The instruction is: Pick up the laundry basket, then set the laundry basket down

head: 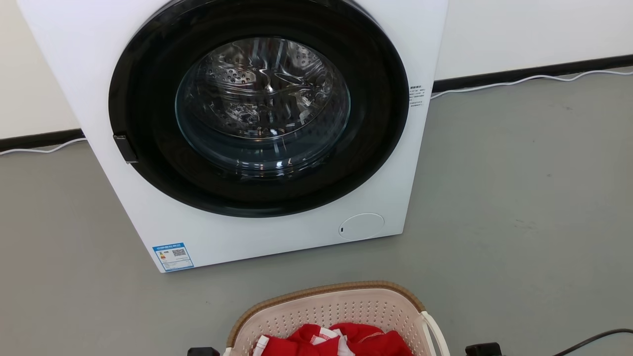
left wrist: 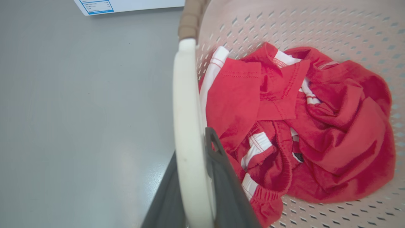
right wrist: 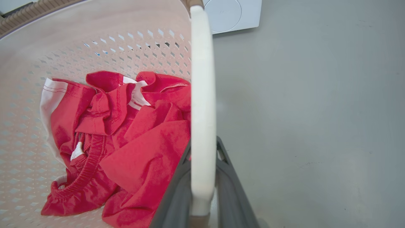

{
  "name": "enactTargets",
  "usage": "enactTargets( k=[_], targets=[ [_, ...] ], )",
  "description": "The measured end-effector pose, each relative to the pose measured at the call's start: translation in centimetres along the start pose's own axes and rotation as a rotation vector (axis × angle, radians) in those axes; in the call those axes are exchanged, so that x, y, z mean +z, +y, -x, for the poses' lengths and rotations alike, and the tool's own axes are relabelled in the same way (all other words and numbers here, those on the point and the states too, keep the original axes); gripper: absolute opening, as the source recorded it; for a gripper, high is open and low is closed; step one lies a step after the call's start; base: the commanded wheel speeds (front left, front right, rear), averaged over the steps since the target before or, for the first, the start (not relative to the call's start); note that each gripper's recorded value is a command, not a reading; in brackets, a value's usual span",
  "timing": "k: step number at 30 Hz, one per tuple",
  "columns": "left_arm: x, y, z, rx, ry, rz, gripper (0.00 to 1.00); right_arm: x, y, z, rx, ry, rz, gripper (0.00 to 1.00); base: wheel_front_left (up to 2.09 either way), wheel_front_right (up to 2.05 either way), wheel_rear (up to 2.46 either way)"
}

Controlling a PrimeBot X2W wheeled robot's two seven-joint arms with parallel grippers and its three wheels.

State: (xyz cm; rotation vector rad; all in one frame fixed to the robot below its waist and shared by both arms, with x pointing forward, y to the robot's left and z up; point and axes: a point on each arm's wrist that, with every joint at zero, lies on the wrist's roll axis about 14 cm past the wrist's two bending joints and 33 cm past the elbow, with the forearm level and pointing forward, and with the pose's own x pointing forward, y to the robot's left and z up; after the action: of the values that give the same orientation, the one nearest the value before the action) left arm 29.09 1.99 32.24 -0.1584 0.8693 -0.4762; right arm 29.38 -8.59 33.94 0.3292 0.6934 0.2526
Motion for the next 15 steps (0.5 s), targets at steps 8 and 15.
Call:
enactTargets(
  k=[8,15],
  targets=[
    [-0.21,-0.1,0.0,-0.003,0.006,0.002,0.0,-0.22,0.01,0.01,0.0,0.007,-0.006,0.0,0.0,0.0,0.0],
    [-0.2,-0.09,0.1,0.0,0.001,0.005,0.0,-0.2,0.15,0.04,0.004,0.002,-0.007,0.0,0.0,0.0,0.0]
  ],
)
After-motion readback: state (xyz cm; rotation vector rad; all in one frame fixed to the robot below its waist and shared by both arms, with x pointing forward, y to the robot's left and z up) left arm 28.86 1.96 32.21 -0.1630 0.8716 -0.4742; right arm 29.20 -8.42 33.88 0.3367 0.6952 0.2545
